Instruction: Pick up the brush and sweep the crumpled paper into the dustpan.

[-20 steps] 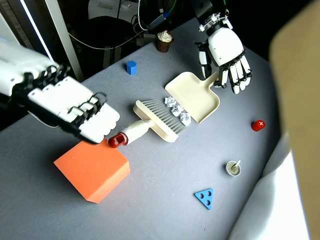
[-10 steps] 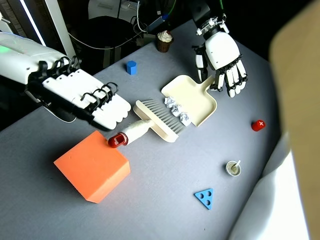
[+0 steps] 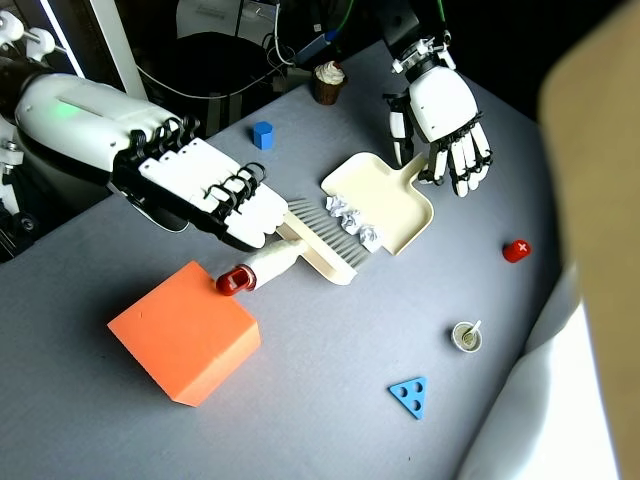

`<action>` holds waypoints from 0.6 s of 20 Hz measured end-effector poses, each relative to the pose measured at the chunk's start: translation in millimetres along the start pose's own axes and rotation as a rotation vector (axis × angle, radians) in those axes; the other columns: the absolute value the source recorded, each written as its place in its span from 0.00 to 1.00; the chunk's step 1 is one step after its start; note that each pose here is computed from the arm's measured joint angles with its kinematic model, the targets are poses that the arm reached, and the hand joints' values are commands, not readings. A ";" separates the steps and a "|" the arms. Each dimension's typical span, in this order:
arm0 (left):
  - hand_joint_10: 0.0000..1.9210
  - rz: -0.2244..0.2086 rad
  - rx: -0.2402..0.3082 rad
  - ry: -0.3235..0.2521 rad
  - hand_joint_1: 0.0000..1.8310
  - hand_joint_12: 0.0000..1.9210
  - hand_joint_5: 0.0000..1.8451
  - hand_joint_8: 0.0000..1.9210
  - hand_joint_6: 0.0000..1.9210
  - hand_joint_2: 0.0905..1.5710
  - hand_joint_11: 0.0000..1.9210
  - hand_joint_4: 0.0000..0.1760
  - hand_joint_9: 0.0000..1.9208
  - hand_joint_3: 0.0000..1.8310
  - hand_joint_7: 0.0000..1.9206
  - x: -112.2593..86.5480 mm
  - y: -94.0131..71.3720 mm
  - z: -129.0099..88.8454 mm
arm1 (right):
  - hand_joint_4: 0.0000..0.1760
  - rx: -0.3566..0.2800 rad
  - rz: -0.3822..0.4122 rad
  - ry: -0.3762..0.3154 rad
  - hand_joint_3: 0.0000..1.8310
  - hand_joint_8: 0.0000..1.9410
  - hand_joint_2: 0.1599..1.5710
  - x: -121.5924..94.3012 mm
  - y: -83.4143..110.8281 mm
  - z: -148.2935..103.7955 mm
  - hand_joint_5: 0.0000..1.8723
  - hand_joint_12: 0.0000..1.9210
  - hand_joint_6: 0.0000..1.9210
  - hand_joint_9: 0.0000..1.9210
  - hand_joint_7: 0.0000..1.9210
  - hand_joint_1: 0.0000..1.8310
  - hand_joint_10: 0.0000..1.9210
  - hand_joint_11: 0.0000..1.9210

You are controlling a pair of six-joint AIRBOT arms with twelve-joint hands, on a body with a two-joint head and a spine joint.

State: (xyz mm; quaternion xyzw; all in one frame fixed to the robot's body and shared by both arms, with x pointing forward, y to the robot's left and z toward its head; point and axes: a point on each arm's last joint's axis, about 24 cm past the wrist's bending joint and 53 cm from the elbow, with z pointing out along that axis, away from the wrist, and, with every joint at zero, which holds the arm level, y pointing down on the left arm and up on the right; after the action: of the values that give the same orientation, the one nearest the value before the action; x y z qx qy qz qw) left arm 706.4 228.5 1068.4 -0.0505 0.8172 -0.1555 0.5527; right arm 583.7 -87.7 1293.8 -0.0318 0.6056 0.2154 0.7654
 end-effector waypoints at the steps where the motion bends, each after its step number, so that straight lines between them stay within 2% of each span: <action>1: 0.00 -0.002 -0.001 -0.001 0.57 0.35 0.50 0.00 0.57 0.72 0.00 0.13 0.13 0.00 0.16 -0.1 0.2 0.0 | 0.00 0.007 0.010 0.007 0.00 0.00 0.55 3.5 0.0 1.3 0.08 0.01 0.00 0.09 0.09 0.52 0.00 0.11; 2: 0.00 -0.004 -0.003 -0.002 0.57 0.35 0.50 0.00 0.57 0.72 0.00 0.16 0.13 0.00 0.16 -0.3 0.6 0.0 | 0.00 0.014 0.023 0.018 0.00 0.00 0.55 7.4 0.0 1.7 0.08 0.01 0.00 0.09 0.09 0.52 0.00 0.10; 4: 0.00 -0.006 -0.005 -0.005 0.58 0.35 0.49 0.00 0.57 0.72 0.00 0.01 0.13 0.00 0.17 -1.3 1.5 -0.2 | 0.00 0.034 0.041 0.040 0.00 0.00 0.57 16.8 -1.8 2.0 0.07 0.00 0.00 0.08 0.08 0.50 0.00 0.09; 5: 0.00 -0.008 -0.004 -0.005 0.57 0.36 0.50 0.00 0.56 0.71 0.00 0.16 0.13 0.00 0.17 -1.0 0.2 -0.9 | 0.00 0.037 0.041 0.052 0.01 0.00 0.58 22.2 -1.9 1.1 0.06 0.00 0.00 0.08 0.07 0.48 0.00 0.09; 6: 0.00 -0.009 -0.002 -0.004 0.57 0.37 0.50 0.00 0.56 0.71 0.00 0.20 0.13 0.00 0.17 -0.3 -1.0 -1.5 | 0.00 0.040 0.045 0.060 0.00 0.00 0.58 25.9 -1.8 1.1 0.06 0.00 0.00 0.08 0.07 0.48 0.00 0.09; 7: 0.00 -0.011 -0.001 -0.003 0.58 0.38 0.51 0.00 0.55 0.71 0.00 0.08 0.14 0.00 0.18 0.3 -1.6 -1.7 | 0.00 0.038 0.047 0.063 0.00 0.00 0.57 28.6 -0.4 2.0 0.07 0.00 0.01 0.08 0.08 0.50 0.00 0.09; 8: 0.00 -0.016 -0.004 -0.008 0.59 0.38 0.51 0.00 0.55 0.71 0.00 0.00 0.14 0.00 0.18 -0.7 -1.0 -1.8 | 0.00 0.033 0.046 0.064 0.00 0.00 0.57 32.4 2.1 3.8 0.07 0.00 0.00 0.08 0.08 0.51 0.00 0.09; 10: 0.00 -0.018 -0.004 -0.014 0.58 0.35 0.50 0.00 0.55 0.71 0.00 0.00 0.14 0.00 0.17 -1.3 -2.4 -2.6 | 0.00 0.030 0.049 0.067 0.00 0.01 0.56 37.5 4.2 7.2 0.08 0.01 0.01 0.09 0.09 0.53 0.00 0.10; 11: 0.00 -0.019 -0.004 -0.014 0.57 0.34 0.49 0.00 0.57 0.72 0.00 0.08 0.13 0.00 0.16 -1.2 -2.3 -2.6 | 0.00 0.030 0.053 0.065 0.00 0.00 0.57 40.4 4.3 10.8 0.07 0.01 0.00 0.09 0.08 0.49 0.00 0.10; 12: 0.00 -0.021 -0.005 -0.013 0.56 0.33 0.48 0.00 0.58 0.72 0.00 0.31 0.12 0.00 0.16 -1.1 -2.1 -2.6 | 0.00 0.031 0.054 0.058 0.00 0.00 0.58 41.2 4.4 13.6 0.06 0.00 0.00 0.08 0.08 0.48 0.00 0.09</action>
State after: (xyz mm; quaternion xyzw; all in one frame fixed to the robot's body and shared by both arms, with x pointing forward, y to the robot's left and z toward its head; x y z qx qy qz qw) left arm 704.2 227.3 1070.9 -0.0614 0.8135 -0.1588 0.5562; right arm 601.7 -67.5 1259.6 -0.0101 0.6314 0.2255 0.7419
